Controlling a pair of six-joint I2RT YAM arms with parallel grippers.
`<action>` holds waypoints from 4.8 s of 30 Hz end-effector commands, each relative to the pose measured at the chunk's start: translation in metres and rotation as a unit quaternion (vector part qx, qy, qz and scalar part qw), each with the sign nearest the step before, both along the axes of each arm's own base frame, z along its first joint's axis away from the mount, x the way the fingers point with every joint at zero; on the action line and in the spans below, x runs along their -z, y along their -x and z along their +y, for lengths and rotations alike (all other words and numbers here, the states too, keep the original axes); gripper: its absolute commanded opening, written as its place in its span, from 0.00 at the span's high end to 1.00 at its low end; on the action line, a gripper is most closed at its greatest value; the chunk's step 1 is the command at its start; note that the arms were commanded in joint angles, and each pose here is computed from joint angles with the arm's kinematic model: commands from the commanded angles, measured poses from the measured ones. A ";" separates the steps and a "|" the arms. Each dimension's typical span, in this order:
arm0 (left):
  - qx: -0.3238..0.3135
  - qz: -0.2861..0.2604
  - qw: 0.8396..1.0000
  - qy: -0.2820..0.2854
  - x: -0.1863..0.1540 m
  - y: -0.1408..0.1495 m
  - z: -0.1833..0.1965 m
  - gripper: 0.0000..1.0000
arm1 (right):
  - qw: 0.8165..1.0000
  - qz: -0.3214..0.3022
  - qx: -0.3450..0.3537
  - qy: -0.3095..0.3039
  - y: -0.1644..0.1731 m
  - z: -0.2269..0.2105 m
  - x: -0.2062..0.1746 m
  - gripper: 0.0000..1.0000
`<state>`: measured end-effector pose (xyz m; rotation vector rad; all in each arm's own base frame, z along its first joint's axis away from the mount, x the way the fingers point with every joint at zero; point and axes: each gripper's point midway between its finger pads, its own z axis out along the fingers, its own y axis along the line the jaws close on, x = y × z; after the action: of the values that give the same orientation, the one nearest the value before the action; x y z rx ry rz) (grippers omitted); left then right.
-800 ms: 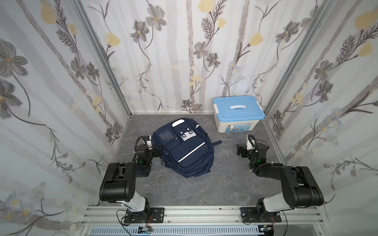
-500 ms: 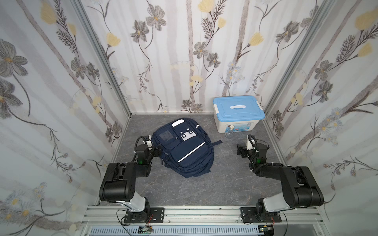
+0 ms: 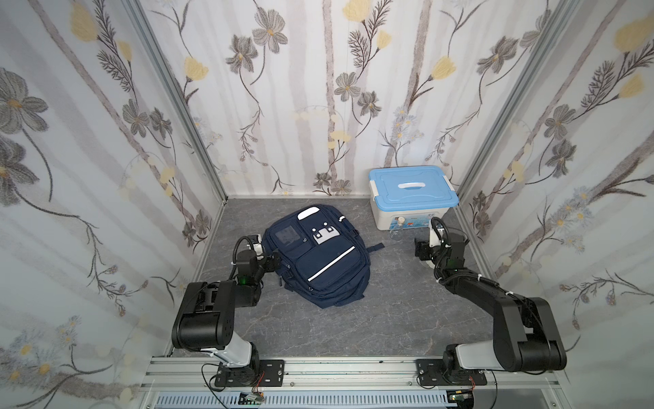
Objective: Zip up the backpack
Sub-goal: Adjust the backpack at the center of the board.
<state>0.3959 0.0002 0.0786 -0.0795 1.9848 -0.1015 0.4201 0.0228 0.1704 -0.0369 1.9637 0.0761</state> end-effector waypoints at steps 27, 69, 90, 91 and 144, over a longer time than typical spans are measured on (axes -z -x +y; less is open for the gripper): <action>0.139 0.305 0.942 0.001 -0.055 -0.019 -0.079 0.56 | 0.837 0.382 0.024 -0.391 0.078 0.228 0.057 0.36; 0.071 0.506 0.860 0.014 0.026 0.050 -0.086 0.61 | 0.819 0.503 0.100 -0.255 0.006 0.206 0.132 0.58; -0.172 0.284 0.768 0.548 -0.056 0.023 -0.072 0.50 | 0.859 0.437 -0.076 -0.256 0.101 0.291 0.004 0.58; -0.175 0.274 0.766 0.555 -0.056 0.018 -0.069 0.52 | 0.858 0.438 -0.085 -0.253 0.107 0.296 0.005 0.58; -0.143 0.406 0.738 0.520 0.034 0.062 -0.123 0.73 | 0.849 0.501 -0.058 -0.157 0.130 0.357 0.048 0.49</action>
<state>0.3435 -0.1160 0.0469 -1.3083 2.4624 -1.1281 0.2909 0.3865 0.1207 0.1158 2.9683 0.6334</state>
